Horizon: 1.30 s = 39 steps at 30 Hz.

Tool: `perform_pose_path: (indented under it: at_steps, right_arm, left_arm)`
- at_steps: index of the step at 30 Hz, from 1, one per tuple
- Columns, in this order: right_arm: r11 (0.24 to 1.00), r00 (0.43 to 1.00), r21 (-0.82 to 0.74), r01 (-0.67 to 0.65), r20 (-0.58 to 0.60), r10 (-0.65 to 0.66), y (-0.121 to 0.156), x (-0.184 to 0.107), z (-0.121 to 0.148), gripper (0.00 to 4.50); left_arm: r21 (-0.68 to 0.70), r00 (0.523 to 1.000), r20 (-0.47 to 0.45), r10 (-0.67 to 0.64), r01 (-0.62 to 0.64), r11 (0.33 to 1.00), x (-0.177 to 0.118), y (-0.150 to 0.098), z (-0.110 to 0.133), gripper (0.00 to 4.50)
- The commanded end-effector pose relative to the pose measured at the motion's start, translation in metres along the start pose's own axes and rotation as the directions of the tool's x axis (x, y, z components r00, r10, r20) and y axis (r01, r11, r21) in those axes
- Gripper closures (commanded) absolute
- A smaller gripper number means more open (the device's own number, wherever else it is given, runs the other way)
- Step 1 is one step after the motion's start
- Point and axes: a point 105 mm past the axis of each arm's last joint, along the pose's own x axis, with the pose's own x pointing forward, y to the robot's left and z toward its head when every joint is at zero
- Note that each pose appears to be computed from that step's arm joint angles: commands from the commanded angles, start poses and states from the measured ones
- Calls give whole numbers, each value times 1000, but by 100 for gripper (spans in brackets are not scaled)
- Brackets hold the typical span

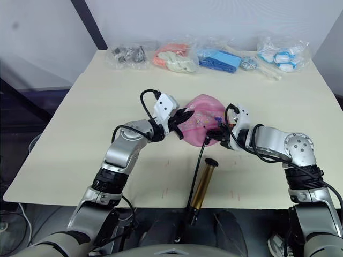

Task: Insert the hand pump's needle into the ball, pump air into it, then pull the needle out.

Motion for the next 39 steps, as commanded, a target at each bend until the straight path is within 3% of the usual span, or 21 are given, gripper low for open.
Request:
perform_pose_path:
  at_steps: [1,18,39]
  right_arm:
    - [999,1000,34,9,9,-9,1,3,0,417]
    - [953,996,304,5,84,-32,12,12,20,417]
    - [935,996,355,15,80,-46,32,23,28,417]
  left_arm:
    - [-31,995,-69,-67,65,997,4,-19,-21,443]
    - [-42,992,-78,-97,94,995,4,-24,-26,443]
    - [-86,981,-108,-163,154,984,6,-31,-35,443]
